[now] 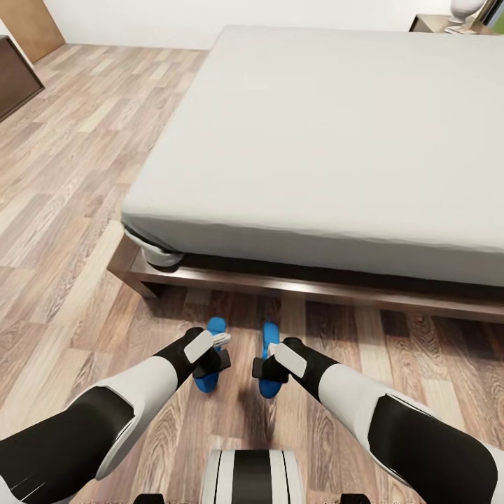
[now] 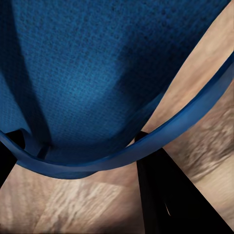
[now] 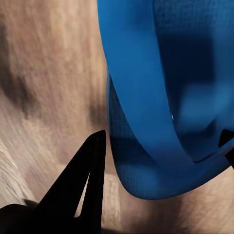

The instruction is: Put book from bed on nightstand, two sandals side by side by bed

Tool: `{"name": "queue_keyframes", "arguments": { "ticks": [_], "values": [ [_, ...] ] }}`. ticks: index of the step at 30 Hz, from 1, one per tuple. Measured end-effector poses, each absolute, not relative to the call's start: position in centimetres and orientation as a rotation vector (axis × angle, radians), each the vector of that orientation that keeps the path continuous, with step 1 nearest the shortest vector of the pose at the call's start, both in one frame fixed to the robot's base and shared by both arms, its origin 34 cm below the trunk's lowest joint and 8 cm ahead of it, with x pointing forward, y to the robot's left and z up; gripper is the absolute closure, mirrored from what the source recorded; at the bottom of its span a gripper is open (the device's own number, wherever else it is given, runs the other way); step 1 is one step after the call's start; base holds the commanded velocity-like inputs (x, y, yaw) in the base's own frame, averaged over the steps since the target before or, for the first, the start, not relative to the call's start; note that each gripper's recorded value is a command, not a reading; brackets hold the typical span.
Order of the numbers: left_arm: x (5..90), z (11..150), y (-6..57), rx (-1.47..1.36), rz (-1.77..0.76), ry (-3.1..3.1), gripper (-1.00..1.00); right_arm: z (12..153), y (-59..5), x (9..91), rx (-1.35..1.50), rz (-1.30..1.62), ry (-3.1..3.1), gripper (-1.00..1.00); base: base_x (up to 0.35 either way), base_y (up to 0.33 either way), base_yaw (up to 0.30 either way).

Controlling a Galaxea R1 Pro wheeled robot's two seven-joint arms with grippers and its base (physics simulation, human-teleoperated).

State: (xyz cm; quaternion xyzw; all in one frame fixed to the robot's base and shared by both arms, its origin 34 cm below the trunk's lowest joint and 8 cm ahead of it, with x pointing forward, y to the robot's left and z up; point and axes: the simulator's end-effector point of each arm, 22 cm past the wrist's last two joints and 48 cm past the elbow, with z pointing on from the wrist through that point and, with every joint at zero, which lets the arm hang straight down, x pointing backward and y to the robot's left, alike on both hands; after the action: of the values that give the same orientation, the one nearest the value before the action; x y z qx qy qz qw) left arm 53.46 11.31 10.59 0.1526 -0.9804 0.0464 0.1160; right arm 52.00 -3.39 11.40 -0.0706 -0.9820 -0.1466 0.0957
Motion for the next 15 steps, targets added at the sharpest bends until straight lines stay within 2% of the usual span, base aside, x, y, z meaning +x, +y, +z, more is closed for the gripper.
{"name": "queue_keyframes", "arguments": {
  "ticks": [15],
  "values": [
    [51.5, 8.3, 11.3, 0.443, 0.122, -2.827, 1.0, 9.1, -3.4, 50.5, -0.231, -0.425, -2.88, 1.0, 0.0, 0.0, 0.0]
  ]
}}
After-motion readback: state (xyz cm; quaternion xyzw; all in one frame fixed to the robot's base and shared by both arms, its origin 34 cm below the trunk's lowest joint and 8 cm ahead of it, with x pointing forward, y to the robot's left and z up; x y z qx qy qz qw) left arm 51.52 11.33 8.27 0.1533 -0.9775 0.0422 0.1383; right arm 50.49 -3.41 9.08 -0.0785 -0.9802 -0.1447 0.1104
